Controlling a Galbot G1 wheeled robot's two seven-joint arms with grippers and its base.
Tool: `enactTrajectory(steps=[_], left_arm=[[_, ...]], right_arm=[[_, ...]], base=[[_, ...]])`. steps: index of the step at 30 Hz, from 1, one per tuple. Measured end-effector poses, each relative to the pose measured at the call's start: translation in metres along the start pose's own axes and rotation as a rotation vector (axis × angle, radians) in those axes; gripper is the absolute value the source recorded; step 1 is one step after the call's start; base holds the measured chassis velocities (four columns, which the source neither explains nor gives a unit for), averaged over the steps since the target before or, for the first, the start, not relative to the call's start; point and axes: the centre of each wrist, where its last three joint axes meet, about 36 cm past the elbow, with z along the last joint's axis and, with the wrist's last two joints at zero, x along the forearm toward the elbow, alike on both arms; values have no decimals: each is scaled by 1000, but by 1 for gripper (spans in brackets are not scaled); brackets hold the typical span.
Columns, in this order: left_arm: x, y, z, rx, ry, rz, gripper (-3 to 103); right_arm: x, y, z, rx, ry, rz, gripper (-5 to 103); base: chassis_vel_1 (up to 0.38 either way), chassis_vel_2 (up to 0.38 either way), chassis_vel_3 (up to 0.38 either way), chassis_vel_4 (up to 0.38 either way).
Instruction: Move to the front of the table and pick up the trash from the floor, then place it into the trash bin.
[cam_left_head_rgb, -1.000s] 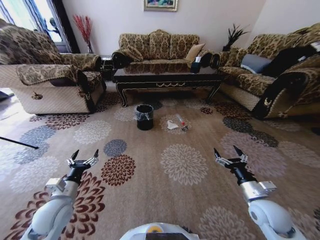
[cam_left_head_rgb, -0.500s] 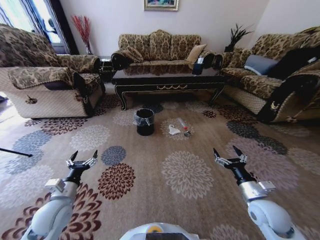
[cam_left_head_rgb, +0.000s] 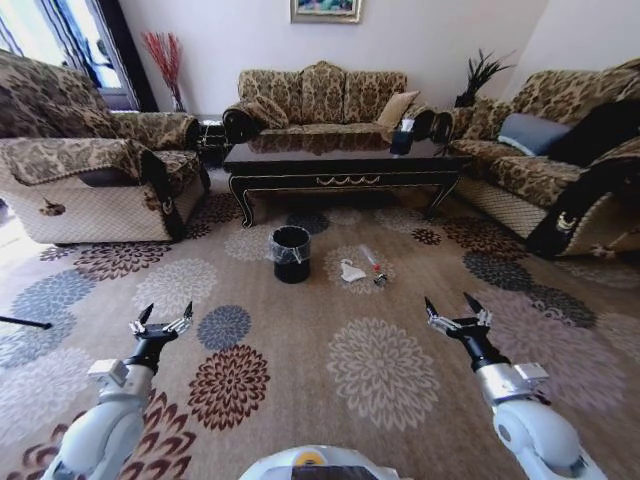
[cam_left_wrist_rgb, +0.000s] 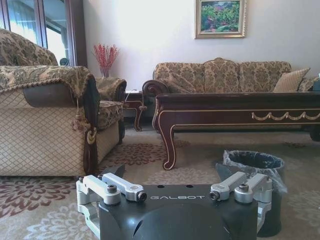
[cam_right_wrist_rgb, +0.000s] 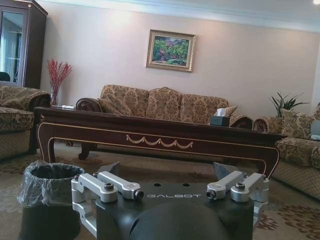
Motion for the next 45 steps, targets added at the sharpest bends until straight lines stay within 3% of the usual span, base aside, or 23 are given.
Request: enactTrajectory(steps=[45], left_arm=[[4, 0, 5, 18, 8, -12, 100]], right_arm=[[2, 8, 3, -7, 16, -9, 100]], base=[[-153, 157, 150, -162]])
